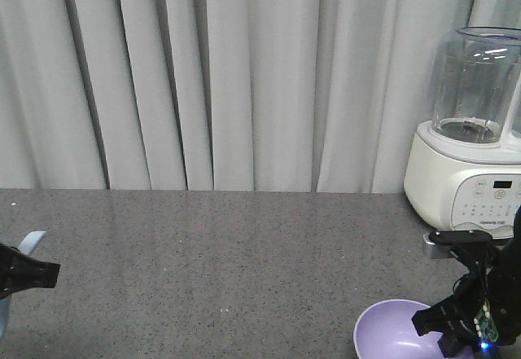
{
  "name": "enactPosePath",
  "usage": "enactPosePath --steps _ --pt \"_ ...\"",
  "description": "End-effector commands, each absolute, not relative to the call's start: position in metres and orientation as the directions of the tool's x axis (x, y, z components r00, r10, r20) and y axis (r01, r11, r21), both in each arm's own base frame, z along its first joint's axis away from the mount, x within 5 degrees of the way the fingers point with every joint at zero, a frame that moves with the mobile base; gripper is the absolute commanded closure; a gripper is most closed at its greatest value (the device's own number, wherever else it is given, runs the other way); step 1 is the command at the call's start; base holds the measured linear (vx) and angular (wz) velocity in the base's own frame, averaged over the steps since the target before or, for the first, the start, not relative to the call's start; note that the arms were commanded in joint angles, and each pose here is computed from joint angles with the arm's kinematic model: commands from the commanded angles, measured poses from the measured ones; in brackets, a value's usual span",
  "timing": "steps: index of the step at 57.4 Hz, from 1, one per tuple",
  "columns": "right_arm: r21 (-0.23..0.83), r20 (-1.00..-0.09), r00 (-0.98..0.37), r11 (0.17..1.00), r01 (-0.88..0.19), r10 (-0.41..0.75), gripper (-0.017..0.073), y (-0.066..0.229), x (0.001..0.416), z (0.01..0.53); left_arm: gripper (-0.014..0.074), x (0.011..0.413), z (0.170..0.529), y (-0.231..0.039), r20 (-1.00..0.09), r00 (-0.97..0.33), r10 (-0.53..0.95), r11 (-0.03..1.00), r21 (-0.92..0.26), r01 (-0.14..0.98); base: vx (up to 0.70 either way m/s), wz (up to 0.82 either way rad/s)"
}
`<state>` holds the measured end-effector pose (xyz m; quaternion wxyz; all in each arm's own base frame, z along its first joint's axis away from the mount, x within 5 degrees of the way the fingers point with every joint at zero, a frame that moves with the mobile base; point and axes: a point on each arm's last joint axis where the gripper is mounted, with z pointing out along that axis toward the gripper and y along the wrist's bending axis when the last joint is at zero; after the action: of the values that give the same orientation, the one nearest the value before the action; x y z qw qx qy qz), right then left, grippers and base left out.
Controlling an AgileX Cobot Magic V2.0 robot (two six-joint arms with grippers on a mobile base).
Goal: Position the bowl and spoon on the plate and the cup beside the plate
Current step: 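Grasp the lilac bowl rim with the right gripper and lift it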
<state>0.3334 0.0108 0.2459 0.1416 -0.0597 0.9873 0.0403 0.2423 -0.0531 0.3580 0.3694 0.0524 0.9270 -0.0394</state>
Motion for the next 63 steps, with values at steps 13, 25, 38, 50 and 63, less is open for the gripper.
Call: enactPosePath --steps 13,25,38,50,63 --pt "0.06 -0.689 -0.719 0.981 -0.184 -0.092 0.0571 0.018 0.306 0.345 0.0596 0.234 0.389 -0.053 -0.817 -0.575 0.043 0.988 -0.052 0.147 0.0 0.0" --pt "0.023 -0.845 -0.529 0.984 -0.178 -0.076 0.057 0.017 0.265 0.401 0.0596 0.22 0.407 -0.05 -0.873 -0.488 0.023 0.986 -0.061 0.156 0.0 0.0" --pt "-0.007 -0.937 -0.344 0.988 -0.153 -0.06 0.057 0.014 0.209 0.423 0.0596 0.196 0.431 -0.043 -0.936 -0.349 0.038 0.985 -0.025 0.173 0.0 0.0" --pt "-0.032 -0.974 -0.219 0.99 -0.139 -0.062 0.057 0.012 0.155 0.426 0.0596 0.167 0.448 -0.036 -0.976 -0.214 0.033 0.982 -0.008 0.189 0.0 0.0" --pt "-0.042 -0.989 -0.134 0.99 -0.136 -0.061 0.0568 0.012 0.127 0.438 0.0596 0.136 0.427 -0.029 -0.986 -0.166 0.019 0.981 -0.014 0.194 0.0 0.0"
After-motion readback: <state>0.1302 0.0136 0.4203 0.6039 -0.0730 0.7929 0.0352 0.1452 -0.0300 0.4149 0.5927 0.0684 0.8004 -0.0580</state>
